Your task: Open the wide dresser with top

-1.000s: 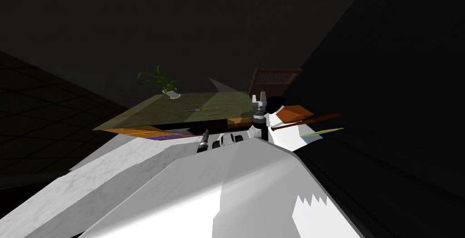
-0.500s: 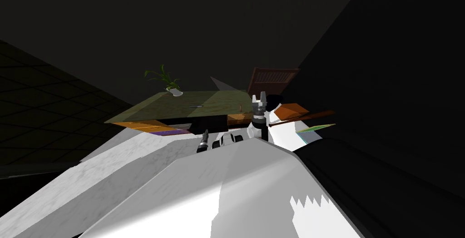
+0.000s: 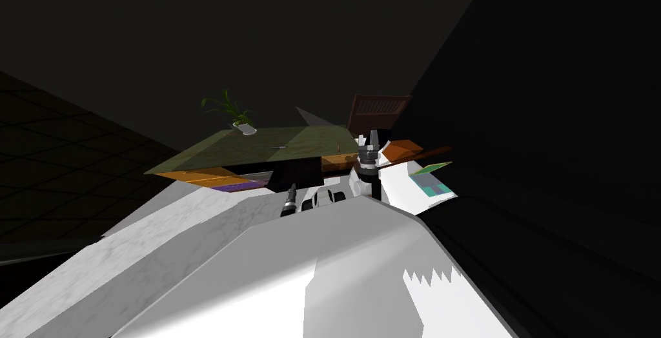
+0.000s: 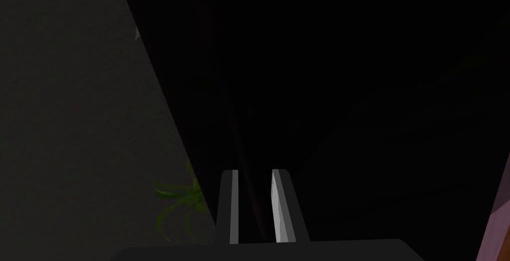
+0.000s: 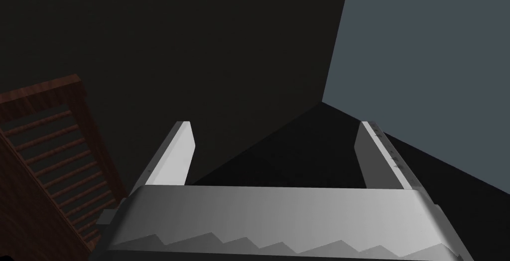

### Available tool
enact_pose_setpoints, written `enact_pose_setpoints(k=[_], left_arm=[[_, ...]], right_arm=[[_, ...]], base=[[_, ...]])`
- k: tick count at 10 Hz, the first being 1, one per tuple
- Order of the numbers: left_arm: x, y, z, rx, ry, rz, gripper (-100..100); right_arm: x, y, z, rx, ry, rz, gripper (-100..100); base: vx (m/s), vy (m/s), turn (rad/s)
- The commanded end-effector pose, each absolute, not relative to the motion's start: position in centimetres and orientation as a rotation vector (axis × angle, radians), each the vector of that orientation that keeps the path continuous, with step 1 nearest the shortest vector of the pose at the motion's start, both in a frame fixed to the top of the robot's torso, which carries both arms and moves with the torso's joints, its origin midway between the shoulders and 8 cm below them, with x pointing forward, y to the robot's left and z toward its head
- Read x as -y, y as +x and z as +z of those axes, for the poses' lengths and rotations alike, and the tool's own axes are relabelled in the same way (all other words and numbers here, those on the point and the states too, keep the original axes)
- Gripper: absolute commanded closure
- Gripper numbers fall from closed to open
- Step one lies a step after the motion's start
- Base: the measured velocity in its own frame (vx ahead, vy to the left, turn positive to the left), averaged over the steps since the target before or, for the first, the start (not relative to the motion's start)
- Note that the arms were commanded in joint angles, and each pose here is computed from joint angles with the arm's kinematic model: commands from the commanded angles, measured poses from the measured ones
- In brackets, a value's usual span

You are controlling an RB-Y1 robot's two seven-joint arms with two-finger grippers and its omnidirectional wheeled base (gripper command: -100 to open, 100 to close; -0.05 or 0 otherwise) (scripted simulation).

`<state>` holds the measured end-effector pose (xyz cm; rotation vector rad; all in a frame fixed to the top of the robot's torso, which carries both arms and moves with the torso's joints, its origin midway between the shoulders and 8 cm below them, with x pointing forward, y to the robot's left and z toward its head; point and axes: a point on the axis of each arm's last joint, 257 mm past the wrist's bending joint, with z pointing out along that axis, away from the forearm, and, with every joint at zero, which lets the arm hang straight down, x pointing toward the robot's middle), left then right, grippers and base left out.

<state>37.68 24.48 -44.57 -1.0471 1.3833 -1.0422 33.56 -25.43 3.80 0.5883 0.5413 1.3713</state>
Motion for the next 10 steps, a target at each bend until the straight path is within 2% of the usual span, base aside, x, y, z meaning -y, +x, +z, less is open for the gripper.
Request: enact_pose_setpoints(k=[1,10], left_arm=[[-24.7,40.2,-43.8,-1.385,-1.047,-1.047,-100],[-25.2,47.7,-40.6,-1.387,-1.049,-1.059,-100]], right_arm=[[25.4,33.6,3.8,-0.541,0.588,1.371,0],[25.4,33.6,3.8,-0.541,0.589,1.371,0]], base=[[-0.086,-0.014,0.024],[-0.077,-0.01,0.009]])
